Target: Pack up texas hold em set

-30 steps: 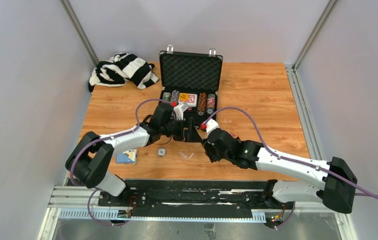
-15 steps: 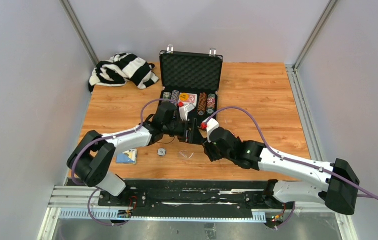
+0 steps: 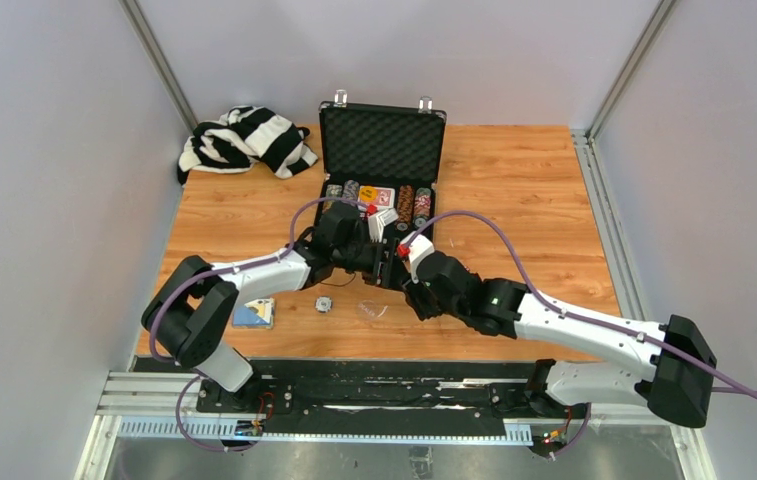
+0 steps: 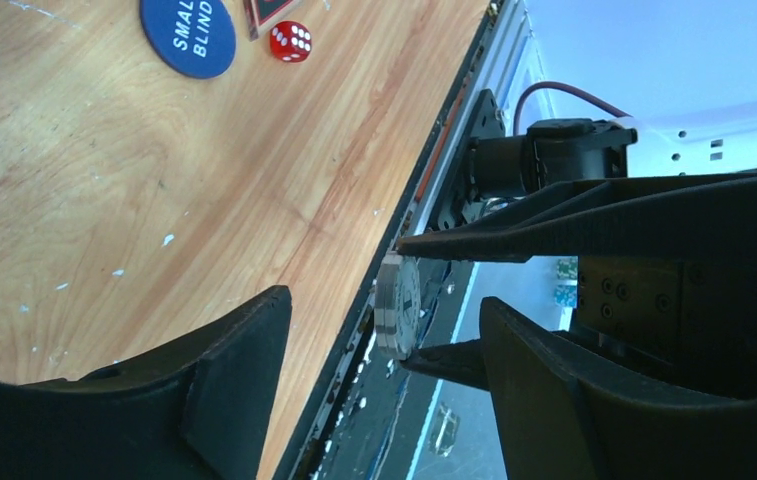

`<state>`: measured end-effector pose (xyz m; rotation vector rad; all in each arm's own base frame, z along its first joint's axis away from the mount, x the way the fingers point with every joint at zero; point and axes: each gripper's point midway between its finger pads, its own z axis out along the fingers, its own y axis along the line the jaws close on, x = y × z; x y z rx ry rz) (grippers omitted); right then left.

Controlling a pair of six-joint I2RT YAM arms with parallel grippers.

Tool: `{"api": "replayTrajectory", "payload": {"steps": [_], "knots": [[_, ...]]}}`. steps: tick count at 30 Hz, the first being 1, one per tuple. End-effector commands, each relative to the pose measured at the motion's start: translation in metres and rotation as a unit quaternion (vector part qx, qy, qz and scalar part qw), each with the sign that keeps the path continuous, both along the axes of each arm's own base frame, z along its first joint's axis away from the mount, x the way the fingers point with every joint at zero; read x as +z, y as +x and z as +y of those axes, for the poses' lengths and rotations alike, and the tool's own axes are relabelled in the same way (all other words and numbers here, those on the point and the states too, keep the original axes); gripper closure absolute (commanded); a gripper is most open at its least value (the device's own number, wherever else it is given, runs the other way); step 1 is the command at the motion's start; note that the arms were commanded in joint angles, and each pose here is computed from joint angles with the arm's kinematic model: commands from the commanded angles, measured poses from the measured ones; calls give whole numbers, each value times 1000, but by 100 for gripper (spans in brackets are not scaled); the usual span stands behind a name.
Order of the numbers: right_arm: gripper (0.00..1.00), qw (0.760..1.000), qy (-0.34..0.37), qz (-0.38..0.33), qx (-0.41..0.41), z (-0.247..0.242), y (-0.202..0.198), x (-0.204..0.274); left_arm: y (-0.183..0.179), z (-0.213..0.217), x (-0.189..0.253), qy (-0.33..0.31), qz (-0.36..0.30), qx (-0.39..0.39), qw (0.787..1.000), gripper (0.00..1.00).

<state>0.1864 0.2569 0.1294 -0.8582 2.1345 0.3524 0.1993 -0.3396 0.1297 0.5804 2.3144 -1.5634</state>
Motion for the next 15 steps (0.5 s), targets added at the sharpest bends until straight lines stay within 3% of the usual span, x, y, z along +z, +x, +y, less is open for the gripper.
{"api": "replayTrajectory", "payload": {"steps": [1, 4, 12, 15], "knots": [[60, 1000, 13, -22, 10, 12, 5, 18, -9, -12, 9, -18, -8, -36, 999, 29], [60, 1000, 12, -23, 8, 12, 6, 18, -11, -13, 8, -18, -7, -40, 999, 40], [60, 1000, 8, -25, 7, 12, 7, 18, -19, -11, 1, -13, -4, -49, 999, 53], [60, 1000, 6, -29, 6, 12, 9, 18, -20, -9, -2, -11, -5, -50, 999, 64]]}}
